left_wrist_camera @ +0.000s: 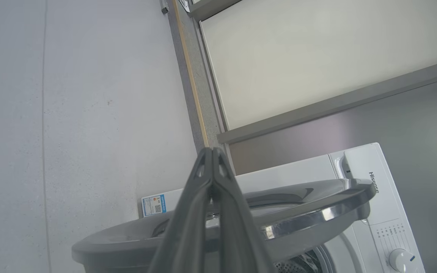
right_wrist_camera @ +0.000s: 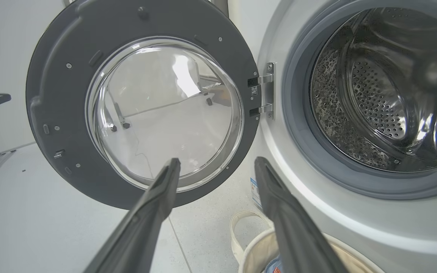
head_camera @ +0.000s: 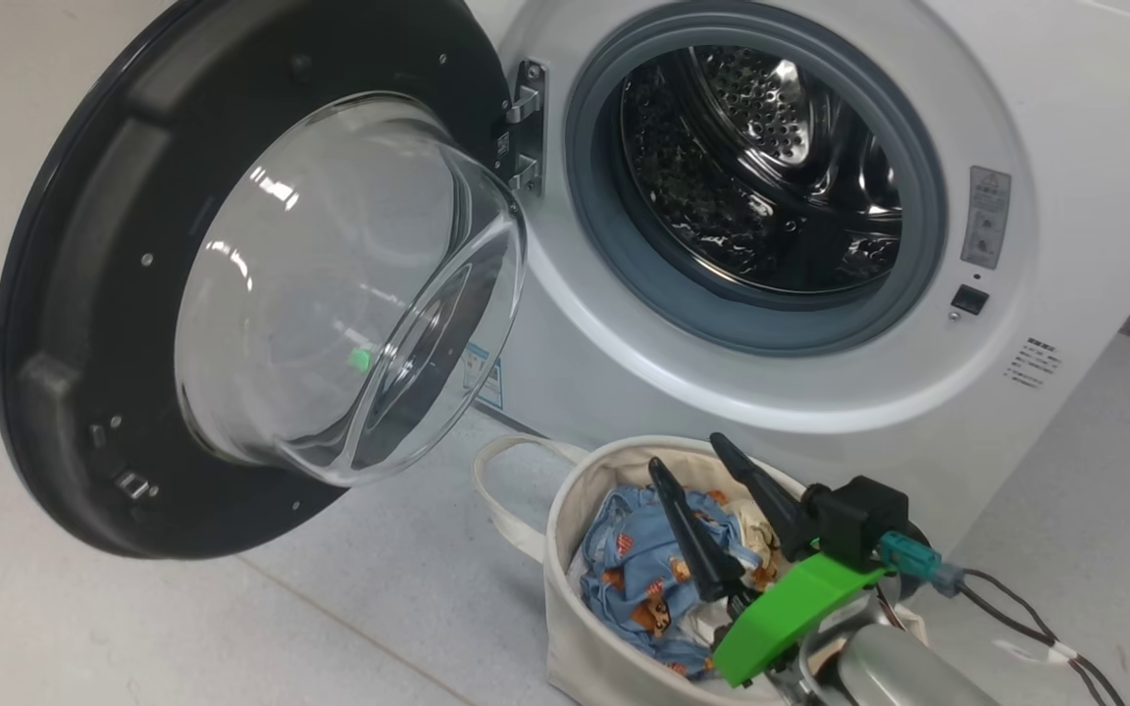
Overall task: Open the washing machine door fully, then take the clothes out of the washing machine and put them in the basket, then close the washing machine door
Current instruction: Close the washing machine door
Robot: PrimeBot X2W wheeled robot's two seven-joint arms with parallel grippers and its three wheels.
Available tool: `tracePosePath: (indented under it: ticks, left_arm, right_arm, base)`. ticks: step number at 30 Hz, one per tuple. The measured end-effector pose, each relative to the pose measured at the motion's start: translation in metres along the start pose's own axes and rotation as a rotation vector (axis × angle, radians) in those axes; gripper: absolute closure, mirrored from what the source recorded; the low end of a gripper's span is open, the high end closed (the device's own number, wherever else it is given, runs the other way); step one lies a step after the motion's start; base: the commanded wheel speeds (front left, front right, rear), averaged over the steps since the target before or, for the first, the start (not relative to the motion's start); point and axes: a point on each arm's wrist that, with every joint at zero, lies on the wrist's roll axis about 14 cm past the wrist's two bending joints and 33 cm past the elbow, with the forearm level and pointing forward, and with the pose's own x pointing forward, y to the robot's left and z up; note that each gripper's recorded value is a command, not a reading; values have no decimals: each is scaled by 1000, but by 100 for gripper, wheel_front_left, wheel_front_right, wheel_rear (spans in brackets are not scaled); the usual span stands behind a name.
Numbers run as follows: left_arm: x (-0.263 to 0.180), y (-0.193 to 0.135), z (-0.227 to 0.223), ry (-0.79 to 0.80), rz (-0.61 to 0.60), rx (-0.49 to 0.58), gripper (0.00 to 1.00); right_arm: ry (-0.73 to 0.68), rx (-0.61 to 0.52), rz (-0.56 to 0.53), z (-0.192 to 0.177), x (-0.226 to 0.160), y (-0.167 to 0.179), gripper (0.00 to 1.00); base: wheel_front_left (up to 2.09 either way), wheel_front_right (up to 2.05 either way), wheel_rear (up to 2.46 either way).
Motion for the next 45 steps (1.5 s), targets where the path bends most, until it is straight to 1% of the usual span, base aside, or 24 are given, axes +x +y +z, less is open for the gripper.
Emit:
tracePosePath:
  ticks: [3, 8, 13, 16, 20, 25, 26, 30, 32, 35, 38, 41, 43, 45]
  left_arm:
    - [6, -5, -15, 65, -17, -31, 100]
    - [10, -22, -54, 211, -92, -66, 100]
    - [10, -22, -64, 258, -94, -58, 100]
    - [9, -25, -71, 288, -103, -38, 100]
    - [5, -35, -87, 359, -135, 20, 100]
    - [-12, -48, -133, 494, -197, 77, 100]
    - [-12, -48, -133, 494, -197, 77, 100]
    - [-30, -56, -172, 587, -249, 103, 100]
    - [-40, -62, -187, 619, -277, 134, 100]
    - [-52, -72, -204, 632, -331, 186, 100]
    - [-59, -85, -220, 633, -388, 189, 100]
    - [-67, -102, -239, 624, -452, 213, 100]
    - [-71, -114, -253, 600, -502, 248, 100]
    - [-76, -125, -268, 584, -543, 246, 100]
  right_arm:
    - [-2, -10, -12, 2, -3, -4, 0]
    - [8, -1, -32, -3, -9, -7, 0]
    - [2, -6, -40, -2, -10, -9, 0]
    - [-2, -10, -45, 0, -10, -11, 0]
    - [-7, -10, -48, 1, -11, -11, 0]
    - [-13, -16, -73, 2, -15, -16, 0]
    - [-13, -16, -73, 2, -15, -16, 0]
    - [-19, -20, -112, 3, -22, -24, 0]
    - [-22, -20, -133, 4, -26, -26, 0]
    - [-24, -18, -164, 2, -36, -29, 0]
    - [-28, -24, -208, 3, -47, -38, 0]
    - [-43, -31, -257, 7, -59, -50, 0]
    - [-52, -37, -291, 10, -67, -59, 0]
    - [-63, -38, -330, 13, -76, -68, 0]
  base:
    - [0, 0, 0]
    - [0, 0, 0]
    - [0, 0, 0]
    - [0, 0, 0]
    - [0, 0, 0]
    - [0, 0, 0]
    - [0, 0, 0]
    - [0, 0, 0]
    - [0, 0, 0]
    - [0, 0, 0]
    - [0, 0, 0]
    - [0, 0, 0]
    - [0, 0, 0]
    - [0, 0, 0]
